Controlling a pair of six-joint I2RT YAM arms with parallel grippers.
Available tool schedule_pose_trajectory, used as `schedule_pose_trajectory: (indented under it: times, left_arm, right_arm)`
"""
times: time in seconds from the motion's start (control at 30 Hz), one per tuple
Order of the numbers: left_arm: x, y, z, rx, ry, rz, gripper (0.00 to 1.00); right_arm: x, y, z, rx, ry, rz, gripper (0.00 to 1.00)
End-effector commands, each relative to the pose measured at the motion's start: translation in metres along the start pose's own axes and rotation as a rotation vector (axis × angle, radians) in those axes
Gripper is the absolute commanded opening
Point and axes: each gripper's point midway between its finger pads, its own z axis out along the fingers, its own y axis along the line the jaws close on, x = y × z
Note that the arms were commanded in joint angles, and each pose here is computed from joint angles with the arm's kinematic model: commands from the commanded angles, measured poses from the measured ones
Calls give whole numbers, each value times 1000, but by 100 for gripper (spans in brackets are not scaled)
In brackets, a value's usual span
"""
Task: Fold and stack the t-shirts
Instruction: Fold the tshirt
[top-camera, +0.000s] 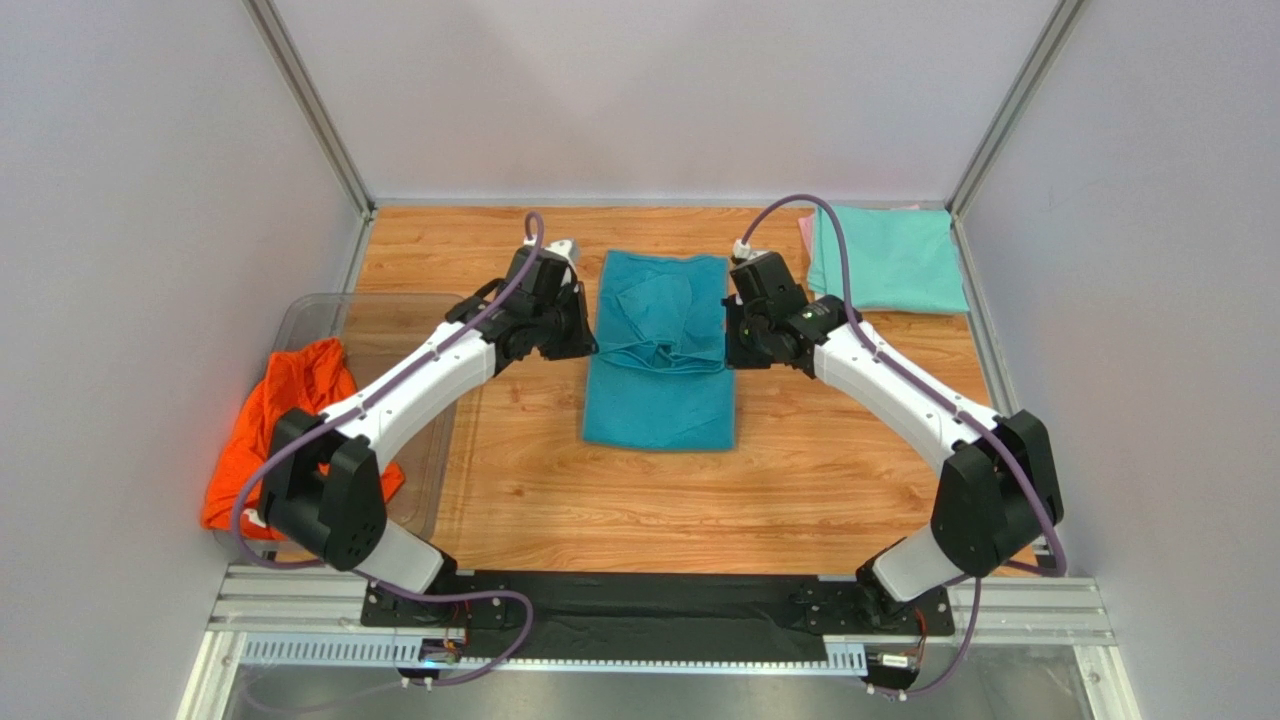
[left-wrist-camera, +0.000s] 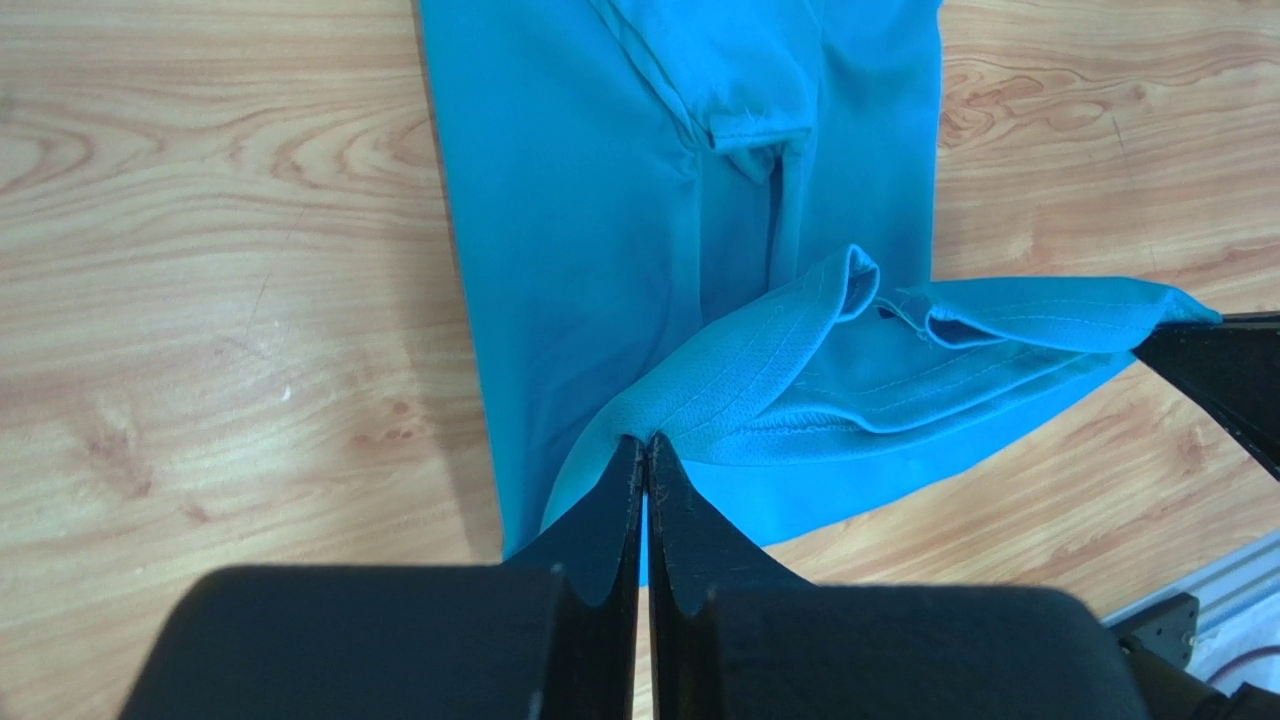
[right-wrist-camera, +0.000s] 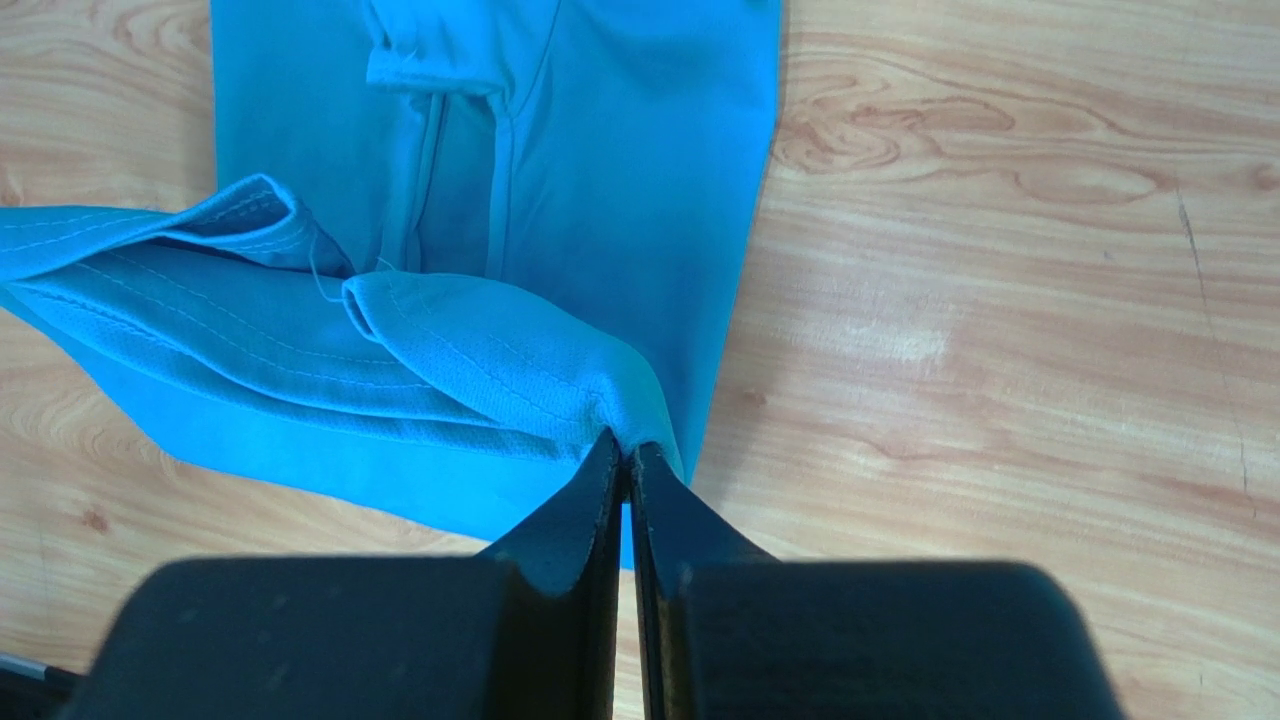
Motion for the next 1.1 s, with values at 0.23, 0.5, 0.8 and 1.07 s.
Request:
schedule_pose_trajectory:
  times: [0.23,0.5,0.8,1.07]
  left_arm:
    - [-27,-2,38,72,8,20,0]
    - [-22,15,65,46,48,-25,0]
    - [-25,34,74,-43,20,-41,40]
    - [-39,33,36,-73,-56,-40,100]
  right_arm:
    - [-30,-3,41,-47,-5,46,3]
    - [-28,-8,69,-75,33,53,4]
    - [-32,-15,88,-35,37,54,17]
    - [-54,-13,59,-26,-20,50,100]
